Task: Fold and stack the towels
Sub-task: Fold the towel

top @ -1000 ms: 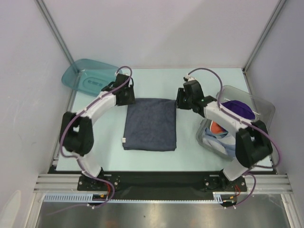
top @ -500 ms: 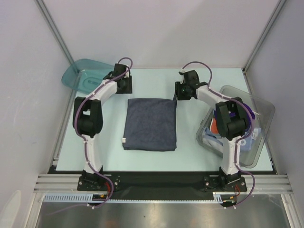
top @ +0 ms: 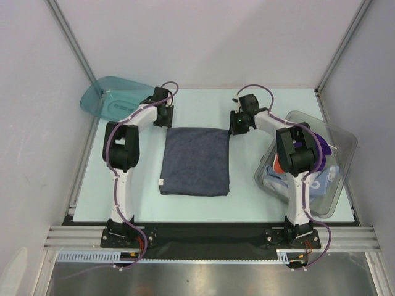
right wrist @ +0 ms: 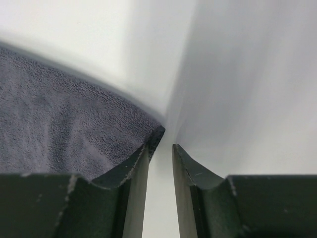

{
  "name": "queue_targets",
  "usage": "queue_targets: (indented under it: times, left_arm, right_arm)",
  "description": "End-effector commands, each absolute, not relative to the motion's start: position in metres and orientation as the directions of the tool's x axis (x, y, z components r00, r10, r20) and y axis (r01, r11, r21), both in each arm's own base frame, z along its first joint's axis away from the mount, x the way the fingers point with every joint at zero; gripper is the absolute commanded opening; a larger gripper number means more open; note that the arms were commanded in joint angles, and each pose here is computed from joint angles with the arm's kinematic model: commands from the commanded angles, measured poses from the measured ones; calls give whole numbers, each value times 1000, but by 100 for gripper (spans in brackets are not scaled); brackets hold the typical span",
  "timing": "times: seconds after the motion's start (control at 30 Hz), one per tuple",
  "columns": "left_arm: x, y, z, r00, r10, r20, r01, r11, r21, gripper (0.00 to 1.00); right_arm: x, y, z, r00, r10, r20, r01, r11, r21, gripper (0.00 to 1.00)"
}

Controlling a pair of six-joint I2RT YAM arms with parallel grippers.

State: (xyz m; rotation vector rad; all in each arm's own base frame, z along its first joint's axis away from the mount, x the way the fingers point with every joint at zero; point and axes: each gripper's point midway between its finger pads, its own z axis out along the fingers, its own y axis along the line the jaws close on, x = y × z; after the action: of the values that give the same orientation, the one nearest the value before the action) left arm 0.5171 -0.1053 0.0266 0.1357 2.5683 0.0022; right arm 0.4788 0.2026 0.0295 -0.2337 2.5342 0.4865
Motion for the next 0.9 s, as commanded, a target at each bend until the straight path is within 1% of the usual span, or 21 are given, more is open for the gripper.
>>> queue_targets:
  times: [0.0, 0.07, 0.13, 0.2, 0.27, 0.3, 0.33, 0.4, 0.47, 0.63, 0.67, 0.7, 0.73, 0.77, 0.8, 0.87]
  left_arm:
    - [534, -107, 44, -803, 132, -581, 124, 991, 54, 43]
    - [536, -108, 40, -808, 135, -573, 129, 990, 52, 40]
    - [538, -108, 39, -811, 137, -569, 129, 990, 54, 29]
    - [541, -109, 39, -810, 140, -570, 133, 990, 55, 18]
    - [543, -111, 38, -812, 139, -568, 134, 990, 50, 10]
    - [544, -111, 39, -810, 142, -569, 138, 989, 51, 2]
    - [544, -111, 37, -814, 143, -563, 139, 989, 50, 0]
    - [546, -112, 36, -816, 143, -560, 141, 989, 48, 0]
    - [548, -110, 38, -816, 146, -560, 135, 989, 62, 0]
    - [553, -102, 55, -797, 138, -587, 108, 990, 86, 0]
    - [554, -102, 60, -792, 136, -595, 104, 991, 87, 4]
    - [554, -104, 64, -789, 138, -599, 118, 990, 73, 15]
    - [556, -107, 74, -775, 145, -616, 137, 989, 60, 20]
    - [555, -110, 78, -769, 154, -621, 157, 986, 51, 26]
    - [554, -112, 82, -763, 164, -625, 178, 983, 41, 34]
    - [553, -112, 91, -748, 200, -633, 213, 975, 57, 39]
  right_arm:
    - [494, 209, 42, -804, -74, -590, -308, 900, 307, 31]
    - [496, 210, 41, -801, -75, -594, -316, 896, 313, 31]
    - [499, 207, 39, -801, -71, -595, -312, 897, 313, 29]
    - [501, 204, 35, -806, -67, -589, -304, 900, 313, 25]
    - [504, 202, 34, -804, -63, -591, -302, 900, 314, 22]
    - [505, 201, 35, -801, -64, -595, -302, 901, 310, 16]
    - [506, 200, 34, -801, -66, -595, -301, 903, 306, 12]
    - [510, 198, 36, -795, -71, -603, -308, 902, 301, 5]
    - [514, 196, 38, -789, -81, -609, -314, 906, 286, 2]
    - [517, 194, 41, -777, -105, -621, -337, 902, 270, 0]
    - [516, 194, 41, -776, -108, -622, -343, 899, 271, 5]
    - [515, 192, 46, -775, -107, -623, -344, 898, 274, 9]
    - [514, 192, 48, -775, -108, -623, -350, 894, 281, 13]
    - [511, 195, 52, -771, -113, -626, -373, 878, 301, 20]
    - [509, 195, 55, -771, -115, -627, -384, 868, 313, 23]
    - [505, 202, 65, -762, -128, -635, -428, 835, 345, 32]
